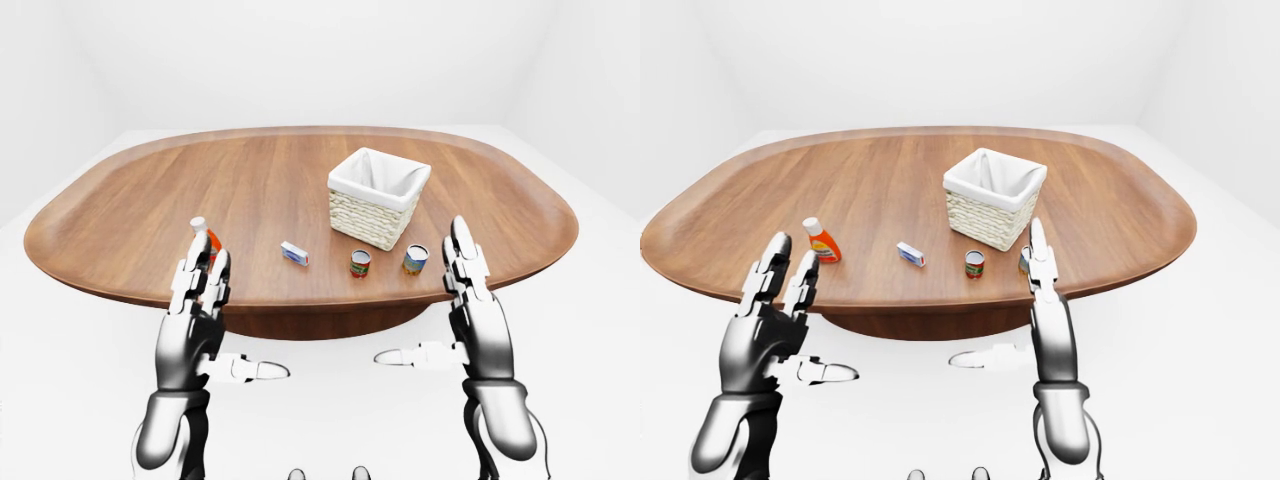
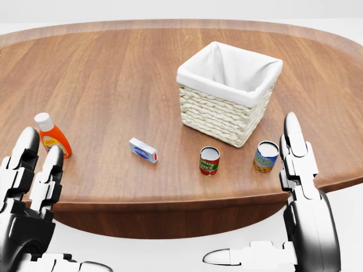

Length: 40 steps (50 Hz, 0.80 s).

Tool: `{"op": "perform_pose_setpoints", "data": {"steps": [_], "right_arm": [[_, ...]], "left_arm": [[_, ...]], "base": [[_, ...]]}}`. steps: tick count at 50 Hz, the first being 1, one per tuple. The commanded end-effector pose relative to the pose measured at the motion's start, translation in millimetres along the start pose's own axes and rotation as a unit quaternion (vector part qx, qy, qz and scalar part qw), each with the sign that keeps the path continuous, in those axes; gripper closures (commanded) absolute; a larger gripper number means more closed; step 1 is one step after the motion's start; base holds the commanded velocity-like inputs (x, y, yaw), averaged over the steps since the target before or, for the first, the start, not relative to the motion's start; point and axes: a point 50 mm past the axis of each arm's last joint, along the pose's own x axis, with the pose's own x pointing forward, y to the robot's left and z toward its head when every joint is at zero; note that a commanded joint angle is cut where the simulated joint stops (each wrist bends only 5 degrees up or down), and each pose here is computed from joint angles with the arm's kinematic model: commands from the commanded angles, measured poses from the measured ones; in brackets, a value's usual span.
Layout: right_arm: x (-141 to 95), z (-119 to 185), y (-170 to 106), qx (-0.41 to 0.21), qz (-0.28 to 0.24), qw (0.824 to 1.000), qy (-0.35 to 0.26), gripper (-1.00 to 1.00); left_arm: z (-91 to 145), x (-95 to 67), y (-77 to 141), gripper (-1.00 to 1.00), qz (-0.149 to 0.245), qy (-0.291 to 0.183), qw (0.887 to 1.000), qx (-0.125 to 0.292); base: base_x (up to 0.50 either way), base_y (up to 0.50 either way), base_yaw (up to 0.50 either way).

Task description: Pick up the ketchup, and put it in the basket.

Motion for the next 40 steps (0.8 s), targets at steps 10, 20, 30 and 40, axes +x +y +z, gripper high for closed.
{"op": "perform_pose_setpoints", "data": {"steps": [10, 20, 30, 40], "right_arm": [[-5.5, 0.5, 0.7, -0.012, 0.013, 1.0, 0.006, -1.0], [-3.2, 0.7, 0.5, -0.018, -0.004, 1.0, 0.003, -1.0], [-2.8, -1.0, 2.8, -0.021, -0.001, 1.0, 0.005, -1.0], [-7.3, 1.3, 2.1, -0.017, 0.009, 1.0, 0.006, -1.0]], "left_arm": [[5.3, -1.7, 0.4, -1.0, -0.006, -0.006, 1.0, -0.013], [1.5, 0.1, -0.3, -1.0, -0.006, -0.004, 1.0, -0.006], [4.3, -0.7, 0.1, -1.0, -0.004, -0.012, 1.0, -0.006], [10.2, -4.3, 0.8, -1.0, -0.007, -0.03, 0.999, -0.015]], "base": [[0.0, 0.5, 0.0], [0.0, 0.35, 0.0], [0.0, 0.0, 0.0], [0.08, 0.0, 0.0]]}}
